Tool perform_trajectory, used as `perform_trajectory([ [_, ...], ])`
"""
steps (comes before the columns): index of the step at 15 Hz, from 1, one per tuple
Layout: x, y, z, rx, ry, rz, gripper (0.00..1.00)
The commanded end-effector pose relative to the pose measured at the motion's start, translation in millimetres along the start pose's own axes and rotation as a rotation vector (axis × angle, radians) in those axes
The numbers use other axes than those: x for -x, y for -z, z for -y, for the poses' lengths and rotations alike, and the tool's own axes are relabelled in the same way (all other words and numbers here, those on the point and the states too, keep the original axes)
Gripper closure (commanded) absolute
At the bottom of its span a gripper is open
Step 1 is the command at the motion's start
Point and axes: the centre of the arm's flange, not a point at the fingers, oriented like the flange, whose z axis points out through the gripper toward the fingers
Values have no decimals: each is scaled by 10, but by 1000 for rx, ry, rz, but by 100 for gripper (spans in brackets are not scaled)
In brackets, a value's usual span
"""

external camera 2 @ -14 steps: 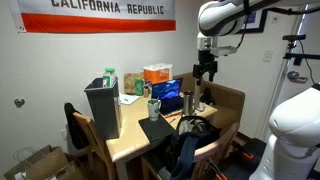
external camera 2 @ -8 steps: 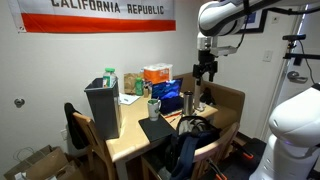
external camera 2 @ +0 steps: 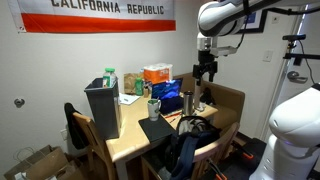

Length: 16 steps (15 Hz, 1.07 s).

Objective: Put the spoon in the cup, the cup in the bag and close the laptop

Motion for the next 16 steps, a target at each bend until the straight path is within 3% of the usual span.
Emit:
perform_trajectory([
  [1,-345,-128,33,-7,-58,-18,0],
  [9,-1547,-976,104,5,-290,-125,0],
  [16,-2163,-1888,-242,61,-453,-155,0],
])
